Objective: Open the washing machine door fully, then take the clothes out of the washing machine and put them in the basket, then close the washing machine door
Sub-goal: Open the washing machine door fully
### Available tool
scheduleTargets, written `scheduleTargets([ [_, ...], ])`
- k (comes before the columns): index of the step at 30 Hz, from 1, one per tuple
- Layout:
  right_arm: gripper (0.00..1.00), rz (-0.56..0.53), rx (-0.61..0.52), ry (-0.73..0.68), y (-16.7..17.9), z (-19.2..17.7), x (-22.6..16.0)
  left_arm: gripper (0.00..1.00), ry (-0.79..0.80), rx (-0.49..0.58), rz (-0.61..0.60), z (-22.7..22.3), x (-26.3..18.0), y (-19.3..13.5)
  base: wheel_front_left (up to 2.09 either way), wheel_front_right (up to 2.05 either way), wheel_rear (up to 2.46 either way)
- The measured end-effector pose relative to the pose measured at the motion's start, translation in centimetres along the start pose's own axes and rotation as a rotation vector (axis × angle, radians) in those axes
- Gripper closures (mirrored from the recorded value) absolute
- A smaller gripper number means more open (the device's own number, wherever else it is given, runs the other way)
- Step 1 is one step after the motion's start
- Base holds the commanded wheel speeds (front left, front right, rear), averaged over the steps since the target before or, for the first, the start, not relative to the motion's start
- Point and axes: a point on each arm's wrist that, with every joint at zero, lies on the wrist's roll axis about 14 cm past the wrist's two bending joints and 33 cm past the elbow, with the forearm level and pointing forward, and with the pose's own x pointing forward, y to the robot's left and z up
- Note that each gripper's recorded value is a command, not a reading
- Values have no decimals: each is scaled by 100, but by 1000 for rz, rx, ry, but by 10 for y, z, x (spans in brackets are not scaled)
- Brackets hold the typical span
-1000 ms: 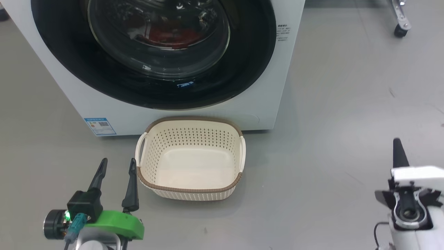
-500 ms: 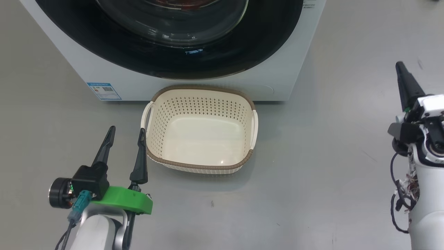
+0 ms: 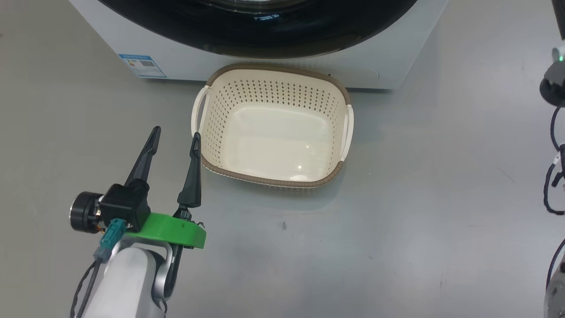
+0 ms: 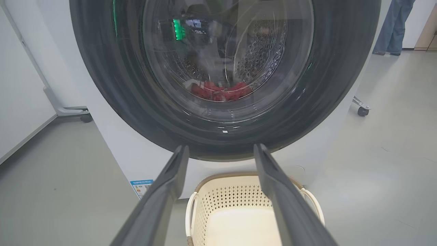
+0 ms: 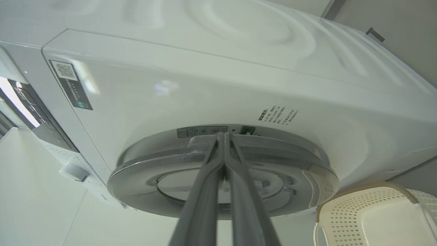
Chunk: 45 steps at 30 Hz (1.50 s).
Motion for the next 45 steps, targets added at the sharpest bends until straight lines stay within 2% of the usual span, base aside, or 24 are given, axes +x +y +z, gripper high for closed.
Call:
scheduleTargets([
  [5, 100, 13, -21, 69, 5, -3, 27, 0, 15, 7, -13, -7, 9, 0, 0, 0, 0],
  [14, 100, 7, -55, 236, 0, -39, 67, 0, 34, 25, 3, -15, 14, 9, 0, 0, 0],
  [21, 100, 14, -44, 285, 2, -51, 91, 0, 53, 3, 21, -21, 13, 16, 0, 0, 0],
  [32, 100, -12, -25, 332, -9, -58, 115, 0, 60, -1, 53, -23, 14, 24, 0, 0, 0],
  [45, 100, -29, -34, 381, -11, -62, 123, 0, 61, 1, 78, -23, 15, 28, 0, 0, 0],
])
